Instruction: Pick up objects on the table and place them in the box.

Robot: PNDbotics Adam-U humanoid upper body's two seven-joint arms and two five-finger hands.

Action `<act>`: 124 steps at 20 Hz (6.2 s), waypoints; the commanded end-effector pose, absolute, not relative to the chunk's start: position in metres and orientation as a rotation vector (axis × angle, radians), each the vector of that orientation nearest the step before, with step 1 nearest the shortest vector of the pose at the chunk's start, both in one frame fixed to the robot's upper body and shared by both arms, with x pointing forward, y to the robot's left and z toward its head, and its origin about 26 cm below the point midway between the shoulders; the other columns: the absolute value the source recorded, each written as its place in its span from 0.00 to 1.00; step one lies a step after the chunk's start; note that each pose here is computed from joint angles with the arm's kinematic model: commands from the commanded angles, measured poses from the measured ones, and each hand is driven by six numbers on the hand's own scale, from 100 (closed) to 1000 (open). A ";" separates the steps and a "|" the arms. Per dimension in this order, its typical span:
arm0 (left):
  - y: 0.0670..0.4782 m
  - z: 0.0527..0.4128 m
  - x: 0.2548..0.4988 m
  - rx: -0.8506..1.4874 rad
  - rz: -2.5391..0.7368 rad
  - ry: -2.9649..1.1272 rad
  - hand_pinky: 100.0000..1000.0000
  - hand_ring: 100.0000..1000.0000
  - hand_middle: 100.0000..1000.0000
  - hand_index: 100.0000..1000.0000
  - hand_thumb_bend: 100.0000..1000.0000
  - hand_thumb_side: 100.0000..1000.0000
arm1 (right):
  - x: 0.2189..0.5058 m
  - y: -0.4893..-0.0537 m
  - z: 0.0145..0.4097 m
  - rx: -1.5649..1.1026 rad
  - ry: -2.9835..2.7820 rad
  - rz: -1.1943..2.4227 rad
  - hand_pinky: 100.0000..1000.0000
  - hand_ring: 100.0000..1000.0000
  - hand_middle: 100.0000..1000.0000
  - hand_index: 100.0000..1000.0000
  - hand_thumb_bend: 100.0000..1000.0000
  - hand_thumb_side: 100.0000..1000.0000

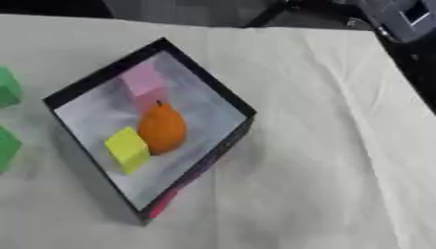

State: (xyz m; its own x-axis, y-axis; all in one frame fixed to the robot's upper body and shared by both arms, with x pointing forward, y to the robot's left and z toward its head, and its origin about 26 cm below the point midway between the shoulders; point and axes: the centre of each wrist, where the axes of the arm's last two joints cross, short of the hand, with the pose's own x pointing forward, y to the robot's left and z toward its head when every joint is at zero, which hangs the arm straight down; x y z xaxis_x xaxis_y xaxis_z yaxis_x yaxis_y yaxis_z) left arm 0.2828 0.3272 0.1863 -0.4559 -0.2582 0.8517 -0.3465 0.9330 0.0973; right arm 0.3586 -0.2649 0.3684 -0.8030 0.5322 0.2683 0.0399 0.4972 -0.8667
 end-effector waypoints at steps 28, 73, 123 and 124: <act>0.332 0.179 0.273 0.436 0.013 -2.042 0.84 0.72 0.77 0.82 0.03 0.80 | 0.301 -0.353 0.248 -0.212 -2.318 0.237 0.86 0.71 0.70 0.84 0.00 0.51; 0.388 0.290 0.315 0.601 -1.793 -1.143 0.87 0.86 0.81 0.85 0.57 0.30 | 0.301 -0.379 0.234 -0.242 -2.231 0.101 0.86 0.67 0.66 0.82 0.00 0.53; 0.357 0.249 0.391 0.627 -1.879 -1.227 0.84 0.83 0.80 0.84 0.66 0.25 | 0.306 -0.378 0.226 -0.216 -2.192 0.105 0.86 0.65 0.65 0.81 0.00 0.54; 0.357 0.247 0.392 0.627 -1.879 -1.219 0.84 0.83 0.81 0.83 0.66 0.25 | 0.307 -0.377 0.226 -0.213 -2.193 0.103 0.86 0.65 0.65 0.81 0.00 0.54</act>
State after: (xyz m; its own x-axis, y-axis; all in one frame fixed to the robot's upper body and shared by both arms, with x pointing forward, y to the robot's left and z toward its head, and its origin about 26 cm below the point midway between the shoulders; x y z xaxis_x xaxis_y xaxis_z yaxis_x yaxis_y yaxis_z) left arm 0.3917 0.3519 0.2346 -0.5736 -0.8178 0.0464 0.3706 -0.2086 0.9050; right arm 0.3069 -0.3768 0.2168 -0.5579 0.1833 0.8094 0.1177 0.9829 -0.1415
